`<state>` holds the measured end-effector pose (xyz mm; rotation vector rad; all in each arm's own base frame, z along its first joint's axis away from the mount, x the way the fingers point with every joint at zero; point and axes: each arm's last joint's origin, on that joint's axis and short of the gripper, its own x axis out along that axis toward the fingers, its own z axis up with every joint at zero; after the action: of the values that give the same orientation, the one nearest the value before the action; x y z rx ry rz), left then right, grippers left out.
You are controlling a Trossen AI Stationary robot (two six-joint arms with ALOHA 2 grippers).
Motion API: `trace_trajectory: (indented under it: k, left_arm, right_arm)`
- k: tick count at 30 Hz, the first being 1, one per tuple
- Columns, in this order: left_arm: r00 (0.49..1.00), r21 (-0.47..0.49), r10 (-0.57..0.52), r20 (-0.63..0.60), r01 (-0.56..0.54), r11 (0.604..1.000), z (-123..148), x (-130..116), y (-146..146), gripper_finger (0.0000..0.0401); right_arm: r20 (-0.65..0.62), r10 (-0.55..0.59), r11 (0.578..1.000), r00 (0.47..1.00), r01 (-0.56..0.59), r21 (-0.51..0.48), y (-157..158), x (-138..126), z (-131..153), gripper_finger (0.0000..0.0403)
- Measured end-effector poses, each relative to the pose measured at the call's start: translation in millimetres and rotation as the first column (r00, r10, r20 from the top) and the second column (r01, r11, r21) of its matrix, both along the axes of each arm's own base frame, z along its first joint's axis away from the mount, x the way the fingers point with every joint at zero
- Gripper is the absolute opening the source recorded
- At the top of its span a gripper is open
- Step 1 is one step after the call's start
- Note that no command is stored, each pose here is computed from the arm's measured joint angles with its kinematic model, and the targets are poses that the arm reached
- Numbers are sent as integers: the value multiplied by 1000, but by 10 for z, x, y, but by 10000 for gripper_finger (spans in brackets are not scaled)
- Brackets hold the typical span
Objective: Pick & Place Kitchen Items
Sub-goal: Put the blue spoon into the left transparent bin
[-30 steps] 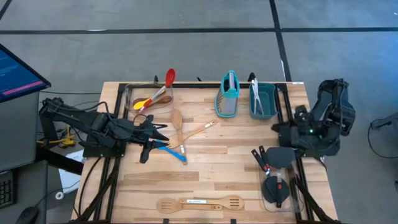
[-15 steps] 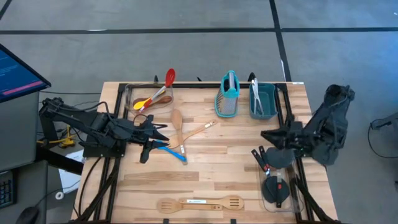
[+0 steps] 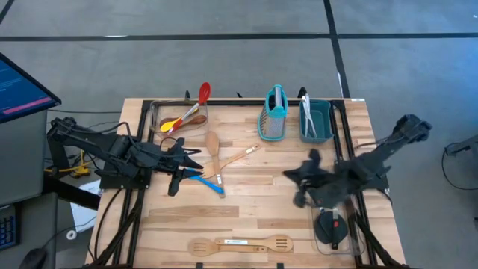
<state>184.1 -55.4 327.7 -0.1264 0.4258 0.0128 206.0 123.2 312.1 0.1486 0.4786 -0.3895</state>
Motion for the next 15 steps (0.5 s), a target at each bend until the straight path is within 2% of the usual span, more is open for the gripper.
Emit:
trace_trajectory:
  k: [3, 5, 9, 11, 15]
  left_arm:
    - [1000, 0, 0, 0, 0, 1000, 0, 0, 0, 76]
    - [1000, 1, 0, -1, 0, 1000, -1, -1, 0, 76]
    - [1000, 1, -1, -4, 1, 1000, -4, -1, 0, 76]
    - [1000, -2, -11, -9, 11, 1000, -7, -3, -3, 76]
    - [999, -7, -34, -31, 34, 999, -27, -11, -8, 76]
  right_arm:
    - [-13, 41, 999, 999, -42, -20, -11, 300, -97, 1]
    - [-15, 141, 989, 990, -141, -34, -15, 479, -128, 1]
    - [44, 327, 943, 944, -323, -82, -62, 774, -129, 0]
    - [54, 362, 928, 931, -354, -115, -120, 873, -144, 0]
    - [43, 336, 934, 941, -327, -144, -282, 1003, -198, 0]
